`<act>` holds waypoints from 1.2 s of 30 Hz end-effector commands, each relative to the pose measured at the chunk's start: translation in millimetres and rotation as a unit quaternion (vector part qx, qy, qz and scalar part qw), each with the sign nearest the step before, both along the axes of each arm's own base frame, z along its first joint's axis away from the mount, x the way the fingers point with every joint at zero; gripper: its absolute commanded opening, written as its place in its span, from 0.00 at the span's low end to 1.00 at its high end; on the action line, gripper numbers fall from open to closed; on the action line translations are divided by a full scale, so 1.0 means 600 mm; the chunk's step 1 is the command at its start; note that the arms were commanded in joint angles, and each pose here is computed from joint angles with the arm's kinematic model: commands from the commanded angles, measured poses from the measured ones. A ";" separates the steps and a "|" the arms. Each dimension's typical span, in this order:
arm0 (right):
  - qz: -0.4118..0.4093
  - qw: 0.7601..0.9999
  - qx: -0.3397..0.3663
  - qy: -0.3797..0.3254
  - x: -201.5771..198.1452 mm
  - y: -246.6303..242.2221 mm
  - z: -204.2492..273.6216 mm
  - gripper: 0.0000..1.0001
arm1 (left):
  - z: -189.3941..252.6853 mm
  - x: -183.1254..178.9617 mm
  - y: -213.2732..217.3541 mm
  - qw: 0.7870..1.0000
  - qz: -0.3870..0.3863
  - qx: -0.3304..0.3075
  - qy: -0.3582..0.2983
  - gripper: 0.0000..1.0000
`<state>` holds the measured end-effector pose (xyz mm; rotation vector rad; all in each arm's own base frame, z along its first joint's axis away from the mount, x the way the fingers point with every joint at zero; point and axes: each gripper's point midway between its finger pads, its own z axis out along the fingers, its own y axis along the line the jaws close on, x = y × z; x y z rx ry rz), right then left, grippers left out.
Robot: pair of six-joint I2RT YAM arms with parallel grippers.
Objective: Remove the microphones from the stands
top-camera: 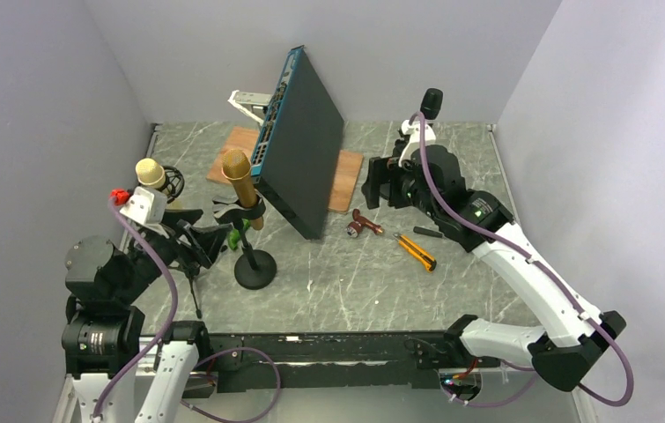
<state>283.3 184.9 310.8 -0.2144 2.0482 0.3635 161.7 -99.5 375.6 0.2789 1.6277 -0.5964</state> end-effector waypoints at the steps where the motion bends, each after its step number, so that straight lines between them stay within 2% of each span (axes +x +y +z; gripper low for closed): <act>1: 0.105 0.989 0.104 -0.004 -0.026 0.081 0.013 1.00 | -0.022 -0.003 -0.010 1.000 -0.026 0.014 0.004 0.77; 4: 0.186 0.967 0.170 -0.030 -0.051 0.128 0.027 1.00 | -0.037 0.000 -0.009 1.000 -0.022 0.007 0.013 0.77; 8: 0.275 0.924 0.261 -0.058 -0.085 0.188 0.071 1.00 | -0.043 0.003 0.006 1.000 0.013 -0.004 0.002 0.76; 11: 0.313 0.912 0.246 -0.100 -0.104 0.235 0.103 1.00 | -0.036 -0.001 0.012 0.999 0.031 -0.018 -0.012 0.79; 15: 0.324 0.905 0.235 -0.144 -0.112 0.286 0.137 1.00 | -0.034 0.000 0.004 0.999 0.023 -0.048 -0.011 0.81; 21: 0.360 0.876 0.257 -0.193 -0.141 0.353 0.169 1.00 | -0.029 -0.007 -0.001 0.997 0.019 -0.075 0.007 0.80; 25: 0.337 0.890 0.230 -0.204 -0.126 0.399 0.167 1.00 | -0.037 -0.006 0.010 0.995 0.046 -0.084 0.021 0.81; 29: 0.248 0.926 0.154 -0.238 -0.095 0.417 0.158 0.95 | -0.052 0.003 0.036 0.992 0.095 -0.072 0.045 0.79; 34: 0.199 0.938 0.145 -0.244 -0.085 0.420 0.164 0.90 | -0.049 -0.004 0.050 0.991 0.115 -0.046 0.042 0.79; 36: 0.195 0.940 0.141 -0.241 -0.081 0.429 0.159 0.83 | -0.049 -0.007 0.054 0.991 0.122 -0.045 0.038 0.79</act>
